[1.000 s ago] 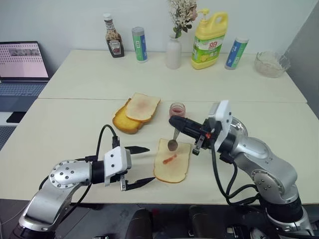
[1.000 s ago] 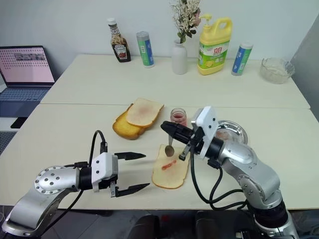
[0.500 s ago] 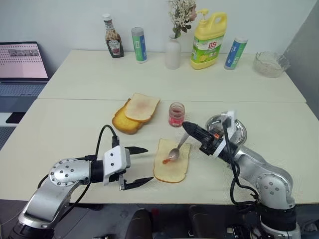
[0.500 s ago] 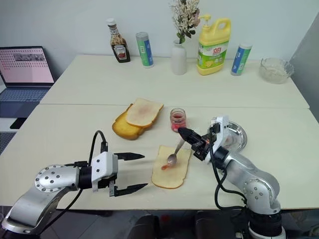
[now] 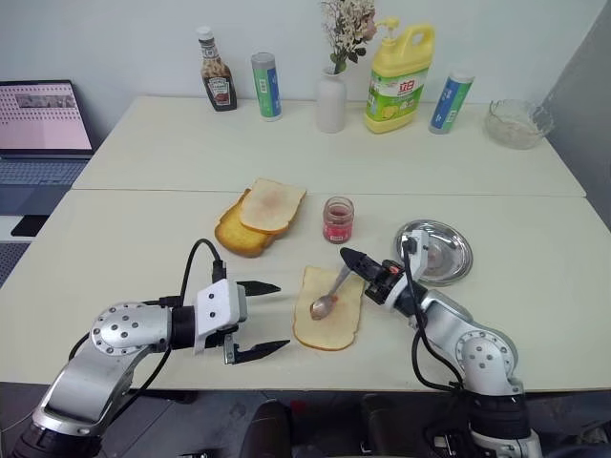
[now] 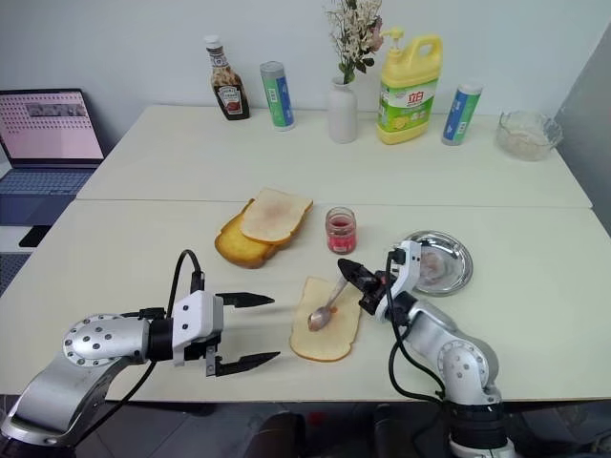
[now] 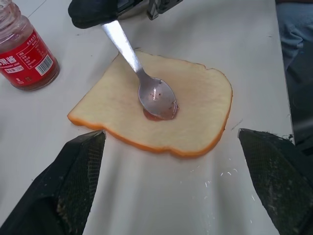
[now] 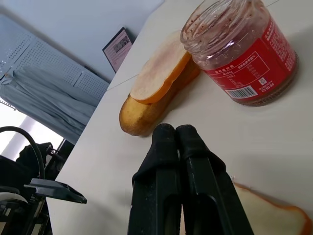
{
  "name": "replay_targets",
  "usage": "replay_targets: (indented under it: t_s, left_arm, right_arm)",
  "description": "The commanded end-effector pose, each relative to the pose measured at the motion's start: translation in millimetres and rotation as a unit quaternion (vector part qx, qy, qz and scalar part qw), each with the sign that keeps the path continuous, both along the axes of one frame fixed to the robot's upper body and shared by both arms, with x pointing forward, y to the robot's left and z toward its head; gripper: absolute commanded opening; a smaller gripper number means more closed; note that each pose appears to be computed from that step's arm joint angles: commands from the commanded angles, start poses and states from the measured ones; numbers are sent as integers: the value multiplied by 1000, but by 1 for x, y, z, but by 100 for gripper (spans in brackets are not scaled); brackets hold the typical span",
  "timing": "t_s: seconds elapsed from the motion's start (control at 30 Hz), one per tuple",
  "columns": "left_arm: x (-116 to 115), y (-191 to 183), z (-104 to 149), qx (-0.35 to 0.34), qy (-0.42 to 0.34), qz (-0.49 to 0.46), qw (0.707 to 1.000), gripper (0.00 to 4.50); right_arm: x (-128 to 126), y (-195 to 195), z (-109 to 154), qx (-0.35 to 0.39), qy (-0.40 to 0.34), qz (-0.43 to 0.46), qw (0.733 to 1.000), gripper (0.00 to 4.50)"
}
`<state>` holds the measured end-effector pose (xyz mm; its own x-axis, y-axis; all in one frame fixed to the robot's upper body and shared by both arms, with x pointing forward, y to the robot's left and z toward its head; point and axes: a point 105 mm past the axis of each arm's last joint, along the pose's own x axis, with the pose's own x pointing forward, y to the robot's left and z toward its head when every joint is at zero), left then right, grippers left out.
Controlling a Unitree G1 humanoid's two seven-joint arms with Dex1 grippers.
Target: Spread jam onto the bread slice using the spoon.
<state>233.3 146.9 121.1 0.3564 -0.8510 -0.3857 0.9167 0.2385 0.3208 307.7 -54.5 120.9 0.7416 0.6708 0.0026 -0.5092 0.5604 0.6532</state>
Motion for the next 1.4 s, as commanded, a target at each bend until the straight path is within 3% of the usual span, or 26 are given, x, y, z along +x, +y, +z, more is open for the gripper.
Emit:
replay_targets:
  t_s: [0.03,0.23,0.57,1.1,1.3,1.4]
  left_arm:
    - [0,-3,8,-1,-21,-7,1000,450]
    - [1,-5,8,-4,-24,-6,1000,450]
    - [1,-5,8,-6,-24,-3,1000,450]
    - [1,-1,6,-4,-23,2,1000,450]
    - [0,-2,6,-4,-22,-1,1000,450]
    - [0,-2,6,-3,-21,-1,1000,450]
  right_arm:
    - [14,-10,8,17,-8,-42,999,1]
    - [23,-27,0,47,36,-80,995,1]
    - [-5,-43,-9,17,61,-13,998,1]
    - [21,-56,2,93,73,-73,990,1]
    - [-3,-47,0,93,86,18,992,1]
    - [-10,-49,-6,59,86,36,994,1]
